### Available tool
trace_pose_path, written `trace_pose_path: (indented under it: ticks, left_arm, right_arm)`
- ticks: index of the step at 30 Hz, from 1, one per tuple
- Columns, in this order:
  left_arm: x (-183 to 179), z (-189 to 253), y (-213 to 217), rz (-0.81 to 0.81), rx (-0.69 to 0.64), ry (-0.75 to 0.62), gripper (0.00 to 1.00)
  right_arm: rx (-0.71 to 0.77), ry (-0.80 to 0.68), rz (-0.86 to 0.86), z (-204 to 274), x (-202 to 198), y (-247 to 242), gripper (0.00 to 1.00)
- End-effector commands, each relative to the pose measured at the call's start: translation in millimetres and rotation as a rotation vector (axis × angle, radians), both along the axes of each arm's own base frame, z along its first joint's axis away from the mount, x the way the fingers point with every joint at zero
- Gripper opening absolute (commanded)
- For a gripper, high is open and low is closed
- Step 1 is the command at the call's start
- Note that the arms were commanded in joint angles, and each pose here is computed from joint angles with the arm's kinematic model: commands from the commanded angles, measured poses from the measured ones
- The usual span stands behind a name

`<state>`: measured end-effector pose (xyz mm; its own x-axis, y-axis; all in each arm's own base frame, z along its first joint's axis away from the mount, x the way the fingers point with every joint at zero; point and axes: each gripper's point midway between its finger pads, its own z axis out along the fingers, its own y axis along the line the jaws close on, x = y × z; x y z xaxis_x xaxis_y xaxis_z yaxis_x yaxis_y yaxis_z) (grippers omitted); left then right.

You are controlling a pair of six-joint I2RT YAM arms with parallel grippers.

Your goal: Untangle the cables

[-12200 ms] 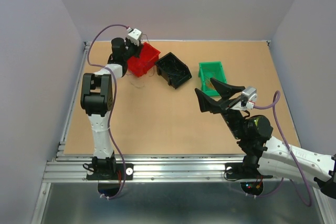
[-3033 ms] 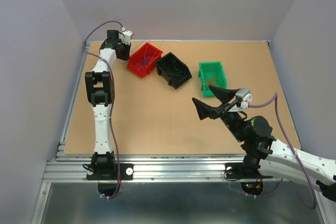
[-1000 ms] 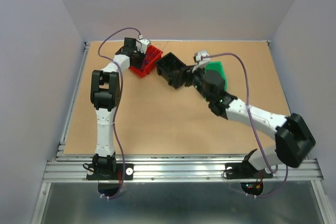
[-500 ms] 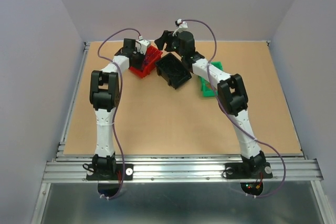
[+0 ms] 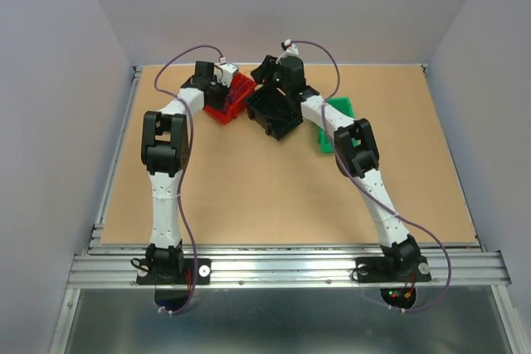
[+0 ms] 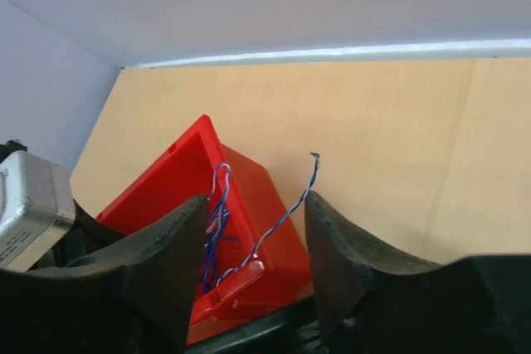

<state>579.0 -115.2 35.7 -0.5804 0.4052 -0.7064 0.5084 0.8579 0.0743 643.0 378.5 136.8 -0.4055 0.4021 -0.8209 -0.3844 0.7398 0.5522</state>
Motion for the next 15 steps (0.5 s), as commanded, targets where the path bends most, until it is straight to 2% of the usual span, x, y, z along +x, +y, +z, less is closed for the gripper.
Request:
trace_pose_path:
  ticks: [1, 4, 7, 10, 14, 15]
  left_arm:
    - [-11, 17, 2, -0.018, -0.004, 0.008, 0.0]
    - [-11, 16, 2, -0.021, -0.001, 0.011, 0.0]
    - [-11, 17, 2, -0.021, -0.003, 0.011, 0.0]
    - [-12, 18, 1, -0.026, -0.005, 0.011, 0.0]
    - [-13, 20, 0, -0.031, -0.011, 0.01, 0.0]
    - [-14, 19, 0, -0.033, -0.01, 0.013, 0.0]
  right_arm:
    - [0.098, -0.124, 0.064, 57, -3, 16, 0.52]
    - [0.102, -0.135, 0.098, 57, -8, 19, 0.39]
    - [0.098, -0.126, 0.131, 54, -13, 24, 0.35]
    - [0.081, -0.126, 0.166, 50, -19, 31, 0.2]
    - [0.023, -0.126, 0.177, 41, -27, 41, 0.18]
    - [0.016, -0.124, 0.179, 38, -28, 42, 0.12]
